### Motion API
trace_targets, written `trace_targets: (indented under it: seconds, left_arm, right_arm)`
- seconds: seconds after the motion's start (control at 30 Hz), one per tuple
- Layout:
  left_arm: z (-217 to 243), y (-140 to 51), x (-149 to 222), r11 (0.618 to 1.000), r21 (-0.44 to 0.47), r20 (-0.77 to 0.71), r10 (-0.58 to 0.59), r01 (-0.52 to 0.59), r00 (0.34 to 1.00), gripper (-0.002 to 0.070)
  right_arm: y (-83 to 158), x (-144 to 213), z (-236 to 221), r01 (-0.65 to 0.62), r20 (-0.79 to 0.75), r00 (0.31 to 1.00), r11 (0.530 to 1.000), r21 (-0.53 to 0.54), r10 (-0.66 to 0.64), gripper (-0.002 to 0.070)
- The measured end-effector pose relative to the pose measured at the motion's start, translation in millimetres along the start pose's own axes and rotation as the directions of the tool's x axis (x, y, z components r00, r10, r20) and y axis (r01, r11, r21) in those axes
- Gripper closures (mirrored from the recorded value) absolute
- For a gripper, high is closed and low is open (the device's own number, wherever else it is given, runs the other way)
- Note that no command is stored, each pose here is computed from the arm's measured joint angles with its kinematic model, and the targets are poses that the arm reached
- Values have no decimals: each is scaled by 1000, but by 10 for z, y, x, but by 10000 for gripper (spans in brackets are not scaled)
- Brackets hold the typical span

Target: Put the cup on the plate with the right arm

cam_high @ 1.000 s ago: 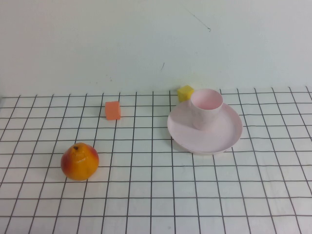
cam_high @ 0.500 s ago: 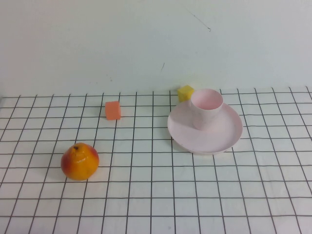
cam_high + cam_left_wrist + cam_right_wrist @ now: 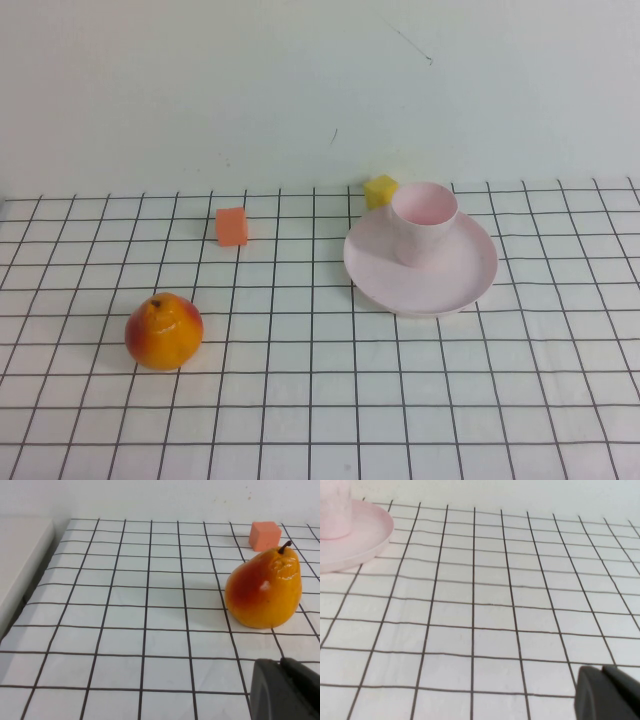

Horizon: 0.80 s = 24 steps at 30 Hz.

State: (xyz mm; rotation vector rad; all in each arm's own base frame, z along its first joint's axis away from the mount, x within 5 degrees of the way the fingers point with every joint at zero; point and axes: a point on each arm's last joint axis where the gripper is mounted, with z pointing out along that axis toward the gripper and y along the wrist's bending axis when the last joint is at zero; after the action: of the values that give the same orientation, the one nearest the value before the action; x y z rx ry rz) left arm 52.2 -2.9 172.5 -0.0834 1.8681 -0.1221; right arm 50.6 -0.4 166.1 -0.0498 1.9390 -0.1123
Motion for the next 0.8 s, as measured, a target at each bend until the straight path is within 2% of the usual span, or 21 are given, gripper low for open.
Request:
trace_targets:
  seconds: [0.8]
  left_arm:
    - [0,0,0,1000,0,0,0,0,1000,678]
  right_arm:
    - [1,-6,0,-6,6,1000,1000,-1,6,678]
